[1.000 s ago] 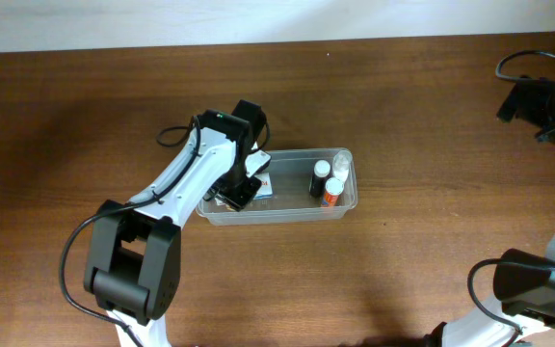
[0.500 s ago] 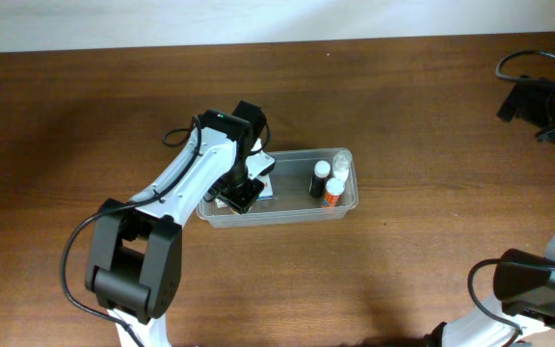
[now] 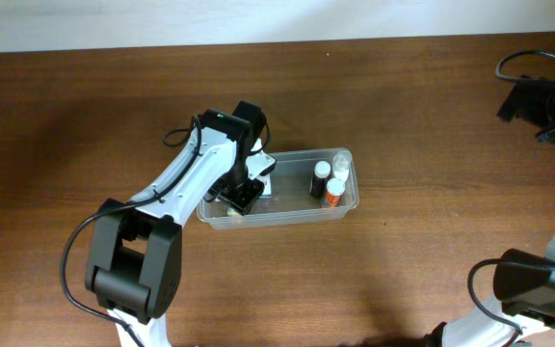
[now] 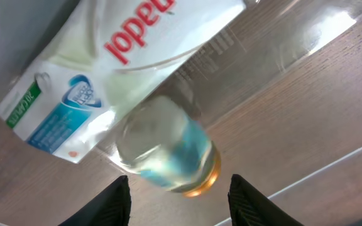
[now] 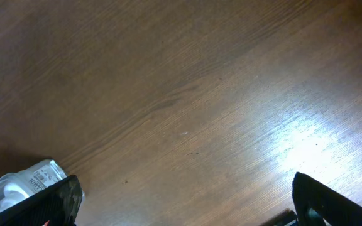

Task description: Pack container

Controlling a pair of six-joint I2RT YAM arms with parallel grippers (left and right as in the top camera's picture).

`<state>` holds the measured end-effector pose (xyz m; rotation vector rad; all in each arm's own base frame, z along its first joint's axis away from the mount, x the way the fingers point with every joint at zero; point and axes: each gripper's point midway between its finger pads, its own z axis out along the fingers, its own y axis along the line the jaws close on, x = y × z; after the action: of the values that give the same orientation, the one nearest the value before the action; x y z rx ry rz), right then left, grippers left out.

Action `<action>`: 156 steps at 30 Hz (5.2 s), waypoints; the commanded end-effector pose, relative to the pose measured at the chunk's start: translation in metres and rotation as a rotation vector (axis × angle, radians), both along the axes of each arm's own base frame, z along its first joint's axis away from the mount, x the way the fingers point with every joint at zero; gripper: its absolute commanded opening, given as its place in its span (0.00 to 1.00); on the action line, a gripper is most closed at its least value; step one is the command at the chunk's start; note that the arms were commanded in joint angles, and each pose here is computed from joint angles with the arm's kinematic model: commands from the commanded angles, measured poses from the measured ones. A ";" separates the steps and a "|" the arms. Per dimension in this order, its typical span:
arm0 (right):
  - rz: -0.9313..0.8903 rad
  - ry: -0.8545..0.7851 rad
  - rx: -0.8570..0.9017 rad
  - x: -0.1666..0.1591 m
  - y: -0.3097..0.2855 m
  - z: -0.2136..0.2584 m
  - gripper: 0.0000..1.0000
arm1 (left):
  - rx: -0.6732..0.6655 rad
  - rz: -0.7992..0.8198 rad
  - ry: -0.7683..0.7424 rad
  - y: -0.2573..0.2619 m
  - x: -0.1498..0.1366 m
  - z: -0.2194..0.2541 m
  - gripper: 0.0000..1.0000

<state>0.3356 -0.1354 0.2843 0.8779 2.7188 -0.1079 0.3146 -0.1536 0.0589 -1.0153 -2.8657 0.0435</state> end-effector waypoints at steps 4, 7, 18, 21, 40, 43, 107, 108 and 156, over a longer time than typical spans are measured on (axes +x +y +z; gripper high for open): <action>-0.015 -0.003 0.003 -0.002 -0.002 0.001 0.98 | -0.021 -0.015 0.001 -0.005 0.003 0.001 0.51; -0.015 -0.003 0.003 -0.002 -0.002 0.001 0.98 | -0.021 -0.015 0.001 -0.005 0.003 0.001 0.51; -0.015 -0.003 0.003 -0.002 -0.002 0.001 0.98 | -0.027 0.002 -0.017 -0.009 0.011 0.040 0.67; -0.015 -0.003 0.003 -0.002 -0.002 0.001 0.98 | -0.046 0.050 -0.065 -0.014 0.021 0.079 0.75; -0.015 -0.003 0.003 -0.002 -0.002 0.001 0.98 | -0.381 0.171 -0.552 0.004 -0.035 0.316 0.99; -0.015 -0.003 0.003 -0.002 -0.002 0.001 0.98 | -0.282 0.223 -0.752 0.047 -0.052 0.351 1.00; -0.015 -0.003 0.003 -0.002 -0.002 0.001 0.98 | -0.545 0.370 -1.516 0.126 -0.071 0.101 0.99; -0.015 -0.003 0.003 -0.002 -0.002 0.001 0.98 | -0.544 0.370 -1.515 0.126 -0.071 0.101 0.99; 0.330 -0.434 -0.100 -0.081 0.120 0.119 0.98 | -0.546 0.369 -1.518 0.126 -0.071 0.102 1.00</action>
<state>0.2749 -0.0255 0.3964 0.4120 2.4180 0.0135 0.2439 -0.0307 0.1614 -0.5902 -4.6057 0.2075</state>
